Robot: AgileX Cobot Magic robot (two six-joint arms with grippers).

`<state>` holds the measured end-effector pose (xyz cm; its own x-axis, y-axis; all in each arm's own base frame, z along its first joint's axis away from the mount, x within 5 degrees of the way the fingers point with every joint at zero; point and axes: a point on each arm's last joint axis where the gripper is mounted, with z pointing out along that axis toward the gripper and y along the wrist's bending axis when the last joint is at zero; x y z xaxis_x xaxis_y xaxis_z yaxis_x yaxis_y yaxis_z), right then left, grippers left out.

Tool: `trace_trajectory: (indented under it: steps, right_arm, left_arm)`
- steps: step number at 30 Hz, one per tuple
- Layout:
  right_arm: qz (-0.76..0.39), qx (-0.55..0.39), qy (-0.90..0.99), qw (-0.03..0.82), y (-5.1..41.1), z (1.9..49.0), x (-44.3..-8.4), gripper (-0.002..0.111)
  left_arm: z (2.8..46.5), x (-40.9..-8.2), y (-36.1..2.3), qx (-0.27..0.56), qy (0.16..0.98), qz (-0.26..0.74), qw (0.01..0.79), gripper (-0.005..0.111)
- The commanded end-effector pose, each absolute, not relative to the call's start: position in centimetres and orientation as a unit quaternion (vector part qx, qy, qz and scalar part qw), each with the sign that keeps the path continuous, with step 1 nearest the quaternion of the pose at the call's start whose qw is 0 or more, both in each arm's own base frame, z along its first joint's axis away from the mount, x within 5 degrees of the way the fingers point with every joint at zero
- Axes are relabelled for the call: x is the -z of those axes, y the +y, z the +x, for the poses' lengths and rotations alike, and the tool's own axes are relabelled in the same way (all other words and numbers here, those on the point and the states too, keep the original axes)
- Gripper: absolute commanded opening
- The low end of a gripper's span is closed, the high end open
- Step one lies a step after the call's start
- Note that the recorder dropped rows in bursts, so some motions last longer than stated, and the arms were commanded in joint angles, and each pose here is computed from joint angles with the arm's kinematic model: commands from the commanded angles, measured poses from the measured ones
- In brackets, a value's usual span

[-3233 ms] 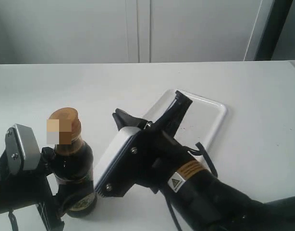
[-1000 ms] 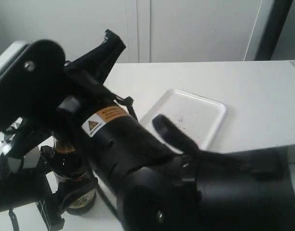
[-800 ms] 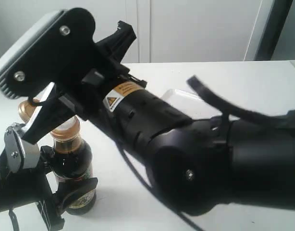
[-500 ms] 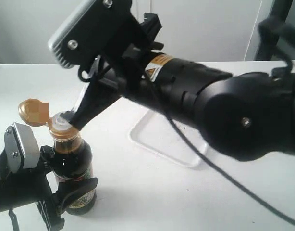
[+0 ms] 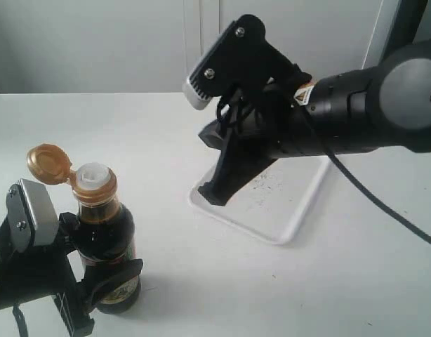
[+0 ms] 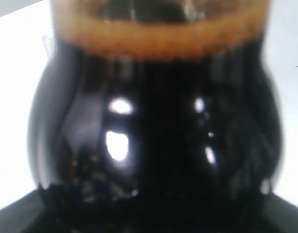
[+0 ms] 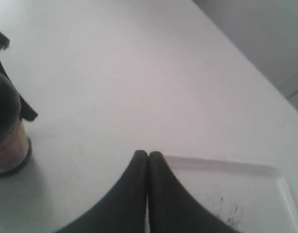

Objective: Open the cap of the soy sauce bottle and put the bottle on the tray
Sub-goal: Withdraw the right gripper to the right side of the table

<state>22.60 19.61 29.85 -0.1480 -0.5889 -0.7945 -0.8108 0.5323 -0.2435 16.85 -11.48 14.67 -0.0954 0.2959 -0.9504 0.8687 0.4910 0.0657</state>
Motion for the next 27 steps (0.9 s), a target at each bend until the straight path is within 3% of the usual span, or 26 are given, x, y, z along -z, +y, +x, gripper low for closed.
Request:
trace_trajectory:
  steps: [1, 6, 15, 27]
  right_arm:
    - [-0.439, -0.135, 0.798, 0.389, 17.6, 23.0, -29.1, 0.000]
    - [-0.352, -0.118, 0.861, 0.347, 15.1, 24.0, -28.4, 0.000]
    - [-0.235, 0.042, 0.910, 0.340, 11.3, 25.3, -27.8, 0.000]
    - [-0.220, 0.040, 0.895, 0.387, 9.9, 25.8, -26.0, 0.000]
  left_arm:
    - [16.8, -14.6, -11.5, 0.273, 0.684, 0.432, 0.520, 0.000]
    - [16.8, -14.6, -11.5, 0.274, 0.685, 0.431, 0.520, 0.000]
    - [16.8, -14.6, -11.5, 0.273, 0.686, 0.430, 0.520, 0.000]
    - [17.2, -14.8, -11.3, 0.266, 0.695, 0.406, 0.530, 0.000]
